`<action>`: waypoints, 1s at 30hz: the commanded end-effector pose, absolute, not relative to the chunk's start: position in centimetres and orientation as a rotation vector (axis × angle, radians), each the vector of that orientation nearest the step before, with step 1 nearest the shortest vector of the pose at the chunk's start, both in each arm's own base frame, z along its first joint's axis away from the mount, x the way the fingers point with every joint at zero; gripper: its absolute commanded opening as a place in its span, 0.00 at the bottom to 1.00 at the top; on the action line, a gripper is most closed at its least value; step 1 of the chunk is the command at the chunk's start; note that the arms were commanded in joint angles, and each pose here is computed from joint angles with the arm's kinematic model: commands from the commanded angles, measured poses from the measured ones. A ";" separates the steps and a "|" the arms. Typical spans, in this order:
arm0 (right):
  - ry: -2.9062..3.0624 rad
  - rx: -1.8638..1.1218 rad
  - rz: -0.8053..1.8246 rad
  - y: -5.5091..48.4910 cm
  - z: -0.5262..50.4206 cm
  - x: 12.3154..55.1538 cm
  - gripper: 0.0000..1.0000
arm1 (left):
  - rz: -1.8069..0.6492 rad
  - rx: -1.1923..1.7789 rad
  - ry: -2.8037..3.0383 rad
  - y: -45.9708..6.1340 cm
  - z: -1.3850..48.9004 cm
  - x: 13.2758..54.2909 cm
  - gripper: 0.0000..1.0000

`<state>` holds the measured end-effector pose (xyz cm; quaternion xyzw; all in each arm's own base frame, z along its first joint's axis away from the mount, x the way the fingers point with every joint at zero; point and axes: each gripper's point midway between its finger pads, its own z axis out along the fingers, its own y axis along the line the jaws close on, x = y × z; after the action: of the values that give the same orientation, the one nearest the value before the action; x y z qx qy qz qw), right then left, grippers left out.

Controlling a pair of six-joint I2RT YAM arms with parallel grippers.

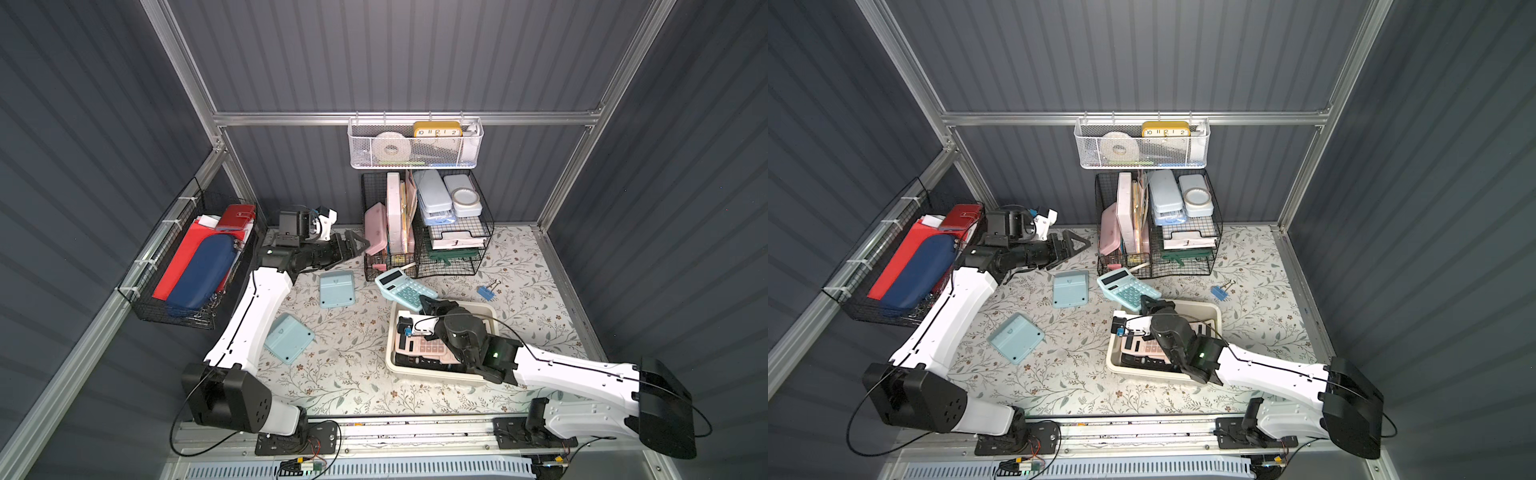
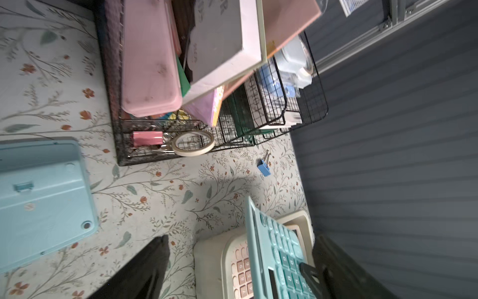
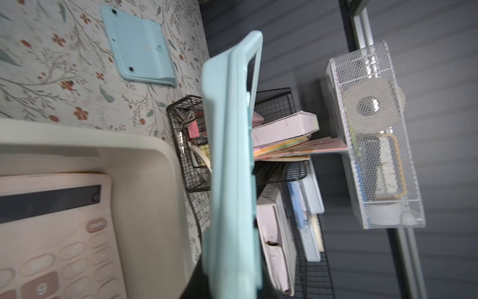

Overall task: Put the calculator in the storage box
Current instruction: Pick up the calculator at the center of the board.

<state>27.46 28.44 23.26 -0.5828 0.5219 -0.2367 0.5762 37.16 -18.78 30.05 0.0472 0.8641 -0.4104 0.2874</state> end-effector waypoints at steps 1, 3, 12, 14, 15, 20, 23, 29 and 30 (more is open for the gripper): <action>1.117 -1.291 -0.689 28.4 26.3 28.4 0.00 | -1.206 0.211 2.296 -20.8 30.4 36.4 0.88; 1.102 -1.288 -0.720 28.5 26.5 28.7 0.00 | -1.264 0.241 2.302 -22.0 30.0 36.1 0.84; 1.033 -1.310 -0.840 28.9 26.8 29.4 0.00 | -1.349 0.303 2.333 -24.1 28.3 35.7 0.60; 1.025 -1.314 -0.848 29.0 26.8 29.5 0.00 | -1.354 0.313 2.346 -24.5 27.6 35.6 0.57; 1.022 -1.319 -0.848 29.1 26.8 29.5 0.00 | -1.357 0.317 2.348 -24.6 27.5 35.6 0.54; 1.012 -1.334 -0.848 29.4 26.4 29.6 0.00 | -1.429 0.381 2.342 -26.2 27.2 35.1 0.37; 1.015 -1.324 -0.858 29.3 26.3 29.6 0.00 | -1.449 0.411 2.338 -26.8 27.2 34.8 0.26; 1.014 -1.315 -0.852 29.3 26.3 29.6 0.00 | -1.483 0.428 2.337 -27.2 26.8 34.9 0.08; 1.015 -1.315 -0.852 29.3 26.2 29.6 0.00 | -1.483 0.429 2.335 -27.2 26.8 35.0 0.05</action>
<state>29.71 28.83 25.58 -0.5754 0.4432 -0.3732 0.5772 35.88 -26.10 26.95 0.1264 0.8338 -0.5035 0.1881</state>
